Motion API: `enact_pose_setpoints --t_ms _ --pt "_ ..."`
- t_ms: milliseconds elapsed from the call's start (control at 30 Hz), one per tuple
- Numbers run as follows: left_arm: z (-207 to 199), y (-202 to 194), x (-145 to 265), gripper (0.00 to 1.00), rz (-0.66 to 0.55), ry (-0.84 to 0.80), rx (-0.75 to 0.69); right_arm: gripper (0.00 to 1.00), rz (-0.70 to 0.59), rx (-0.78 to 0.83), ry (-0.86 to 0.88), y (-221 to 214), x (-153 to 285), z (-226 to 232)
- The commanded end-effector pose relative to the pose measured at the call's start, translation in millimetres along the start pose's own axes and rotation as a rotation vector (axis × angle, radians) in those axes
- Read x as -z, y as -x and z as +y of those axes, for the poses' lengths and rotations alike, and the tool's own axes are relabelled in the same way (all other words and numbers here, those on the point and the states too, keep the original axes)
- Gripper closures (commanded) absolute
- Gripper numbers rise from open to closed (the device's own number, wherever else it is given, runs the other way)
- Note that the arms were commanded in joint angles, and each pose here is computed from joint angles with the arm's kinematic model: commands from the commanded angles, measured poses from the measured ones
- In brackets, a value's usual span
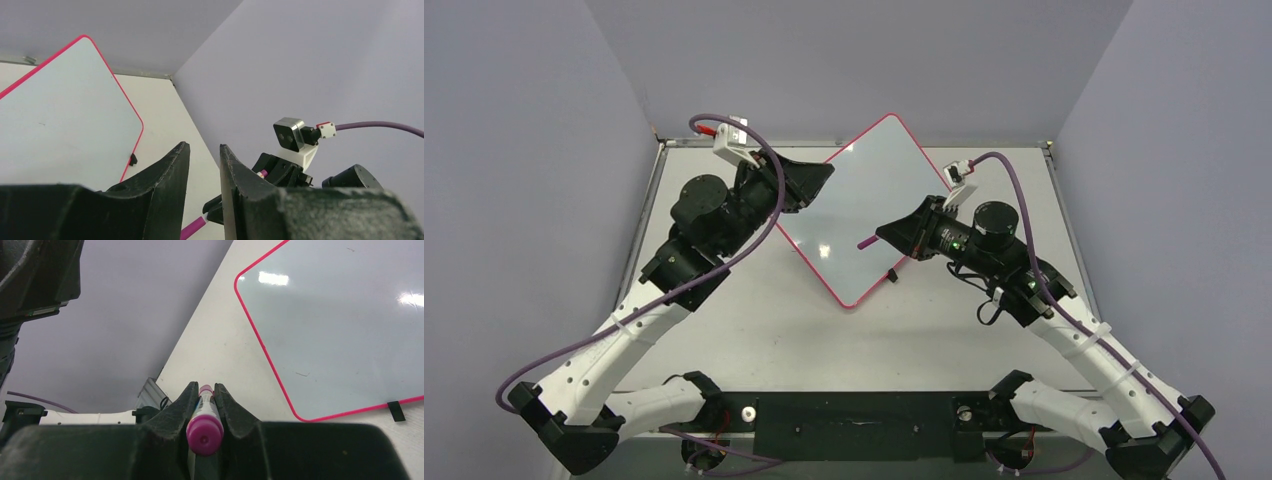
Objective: Write a sentence on the whiteboard
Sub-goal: Open the whiteboard marker at the center of the board.
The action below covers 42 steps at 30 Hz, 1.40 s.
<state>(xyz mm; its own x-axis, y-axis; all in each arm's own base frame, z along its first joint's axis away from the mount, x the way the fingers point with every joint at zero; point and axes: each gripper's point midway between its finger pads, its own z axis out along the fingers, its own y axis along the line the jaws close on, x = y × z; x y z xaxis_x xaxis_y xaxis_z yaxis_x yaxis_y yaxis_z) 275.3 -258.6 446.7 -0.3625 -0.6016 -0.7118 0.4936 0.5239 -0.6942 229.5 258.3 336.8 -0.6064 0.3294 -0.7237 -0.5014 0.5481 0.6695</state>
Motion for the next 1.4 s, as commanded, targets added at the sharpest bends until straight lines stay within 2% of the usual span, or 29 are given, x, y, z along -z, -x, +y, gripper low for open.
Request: enact_pose_setpoints --t_ms 0,200,367,433,467,500,567,600,633,700,867,1033,1367 --pt "-1.8 11.5 0.0 0.74 -0.037 0.041 0.046 1.00 -0.032 0.020 -0.003 9.3 -3.0 0.9" --pt "-1.4 18.0 6.4 0.73 -0.060 0.061 0.043 1.00 -0.035 0.017 -0.012 11.4 -4.1 -1.4" --pt "19.5 9.3 9.0 0.70 -0.065 0.102 -0.019 1.00 -0.054 0.017 -0.021 15.2 -2.1 -2.0" --pt "15.4 3.2 11.4 0.68 -0.066 -0.001 -0.088 1.00 -0.066 0.015 -0.029 17.2 -1.3 -2.8" --pt "4.6 -6.9 14.5 0.67 -0.020 -0.111 -0.125 1.00 -0.068 0.014 -0.028 18.2 -1.1 -1.9" --pt "4.8 -12.2 15.4 0.64 -0.033 -0.176 -0.178 1.00 -0.071 0.010 -0.027 19.3 -1.0 -1.0" --pt "8.8 -27.7 10.9 0.62 0.068 -0.224 -0.231 1.00 -0.077 0.005 -0.022 22.4 -0.7 2.0" --pt "-9.3 -30.6 13.8 0.62 0.129 -0.311 -0.264 1.00 -0.083 0.003 -0.019 25.7 1.1 4.9" --pt "2.7 -46.2 6.2 0.62 0.205 -0.298 -0.289 1.00 -0.089 0.002 -0.023 27.7 1.6 5.5" --pt "0.7 -58.5 4.0 0.62 0.268 -0.347 -0.302 1.00 -0.093 0.001 -0.036 31.5 4.0 6.2" --pt "-6.2 -77.4 12.1 0.58 0.262 -0.522 -0.418 1.00 -0.094 0.000 -0.051 37.1 7.4 8.2" --pt "-17.9 -98.6 23.3 0.58 0.331 -0.687 -0.512 1.00 -0.076 -0.013 -0.059 36.1 7.6 7.7" --pt "-12.2 -120.9 11.3 0.55 0.373 -0.708 -0.628 1.00 -0.051 -0.028 -0.055 30.9 4.1 6.7"
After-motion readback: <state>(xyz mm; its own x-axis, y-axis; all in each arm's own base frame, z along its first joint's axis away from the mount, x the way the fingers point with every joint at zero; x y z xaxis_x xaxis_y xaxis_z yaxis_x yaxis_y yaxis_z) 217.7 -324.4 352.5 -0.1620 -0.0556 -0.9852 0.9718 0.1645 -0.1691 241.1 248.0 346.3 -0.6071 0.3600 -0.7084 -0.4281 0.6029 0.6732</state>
